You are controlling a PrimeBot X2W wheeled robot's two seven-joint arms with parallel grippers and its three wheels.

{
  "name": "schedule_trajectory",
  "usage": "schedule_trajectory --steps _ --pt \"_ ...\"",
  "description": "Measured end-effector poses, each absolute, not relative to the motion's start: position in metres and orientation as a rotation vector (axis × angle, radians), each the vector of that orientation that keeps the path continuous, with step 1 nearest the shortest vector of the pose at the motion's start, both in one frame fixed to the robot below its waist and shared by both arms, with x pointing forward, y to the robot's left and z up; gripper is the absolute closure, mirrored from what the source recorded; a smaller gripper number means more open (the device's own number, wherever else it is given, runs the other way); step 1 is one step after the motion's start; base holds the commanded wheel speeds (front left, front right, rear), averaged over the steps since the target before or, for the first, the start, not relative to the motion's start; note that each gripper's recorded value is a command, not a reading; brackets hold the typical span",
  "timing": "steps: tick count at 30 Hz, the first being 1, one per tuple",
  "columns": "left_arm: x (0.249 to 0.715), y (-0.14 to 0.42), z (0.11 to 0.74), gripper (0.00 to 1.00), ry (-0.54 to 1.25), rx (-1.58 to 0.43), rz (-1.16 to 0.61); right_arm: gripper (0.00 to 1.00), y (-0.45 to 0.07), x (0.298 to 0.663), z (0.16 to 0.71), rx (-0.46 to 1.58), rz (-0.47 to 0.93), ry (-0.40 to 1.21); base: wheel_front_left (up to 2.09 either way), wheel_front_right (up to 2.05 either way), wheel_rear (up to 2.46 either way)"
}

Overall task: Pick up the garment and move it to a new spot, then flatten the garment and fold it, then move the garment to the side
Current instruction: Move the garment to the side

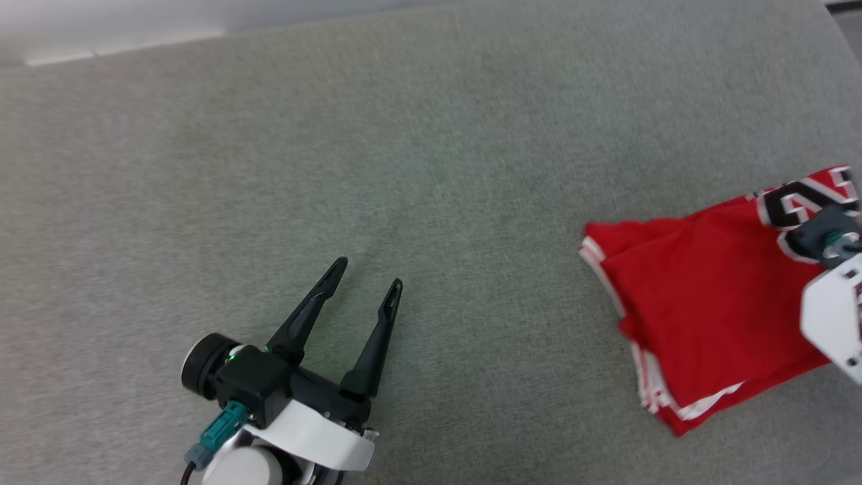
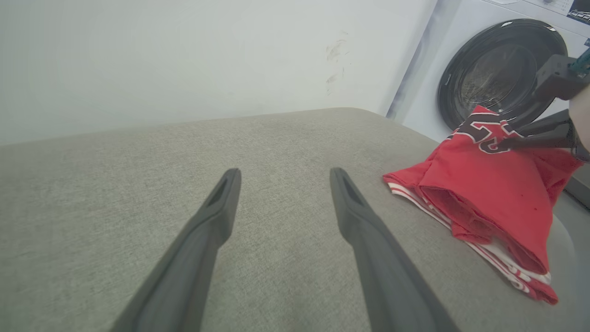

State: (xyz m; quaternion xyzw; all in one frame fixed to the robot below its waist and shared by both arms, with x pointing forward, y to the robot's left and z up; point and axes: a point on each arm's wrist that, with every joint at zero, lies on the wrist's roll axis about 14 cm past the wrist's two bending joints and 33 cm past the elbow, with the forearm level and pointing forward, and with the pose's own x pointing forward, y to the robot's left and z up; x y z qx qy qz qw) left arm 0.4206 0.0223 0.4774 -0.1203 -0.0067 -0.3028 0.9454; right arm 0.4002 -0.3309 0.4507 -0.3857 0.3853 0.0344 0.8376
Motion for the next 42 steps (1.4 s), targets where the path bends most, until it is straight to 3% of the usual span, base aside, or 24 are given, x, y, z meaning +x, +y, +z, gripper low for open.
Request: schedule_trajectory --steps 14,21,33,34,36,42 --pt "0.454 -0.016 0.420 0.00 0.054 -0.282 -0.769 1.00 -0.472 0.408 0.433 -0.810 -0.242 0.908 0.00 0.00 0.00" --pt "0.461 -0.012 0.405 0.00 0.062 -0.297 -0.767 1.00 -0.497 0.424 0.423 -0.822 -0.306 0.885 0.00 0.00 0.00" --pt "0.465 -0.002 0.406 0.00 0.051 -0.282 -0.740 0.98 -0.511 0.417 0.409 -0.788 -0.387 0.922 0.00 0.00 0.00" --pt "0.465 -0.002 0.407 0.00 0.051 -0.278 -0.737 0.00 -0.512 0.414 0.410 -0.771 -0.403 0.927 0.00 0.00 0.00" --pt "0.465 -0.001 0.410 0.00 0.051 -0.274 -0.729 0.00 -0.511 0.412 0.413 -0.770 -0.410 0.927 0.00 0.00 0.00" --pt "0.456 0.009 0.439 0.00 0.028 -0.285 -0.663 0.00 -0.488 0.439 0.468 -0.785 -0.400 0.700 0.00 0.00 0.00"
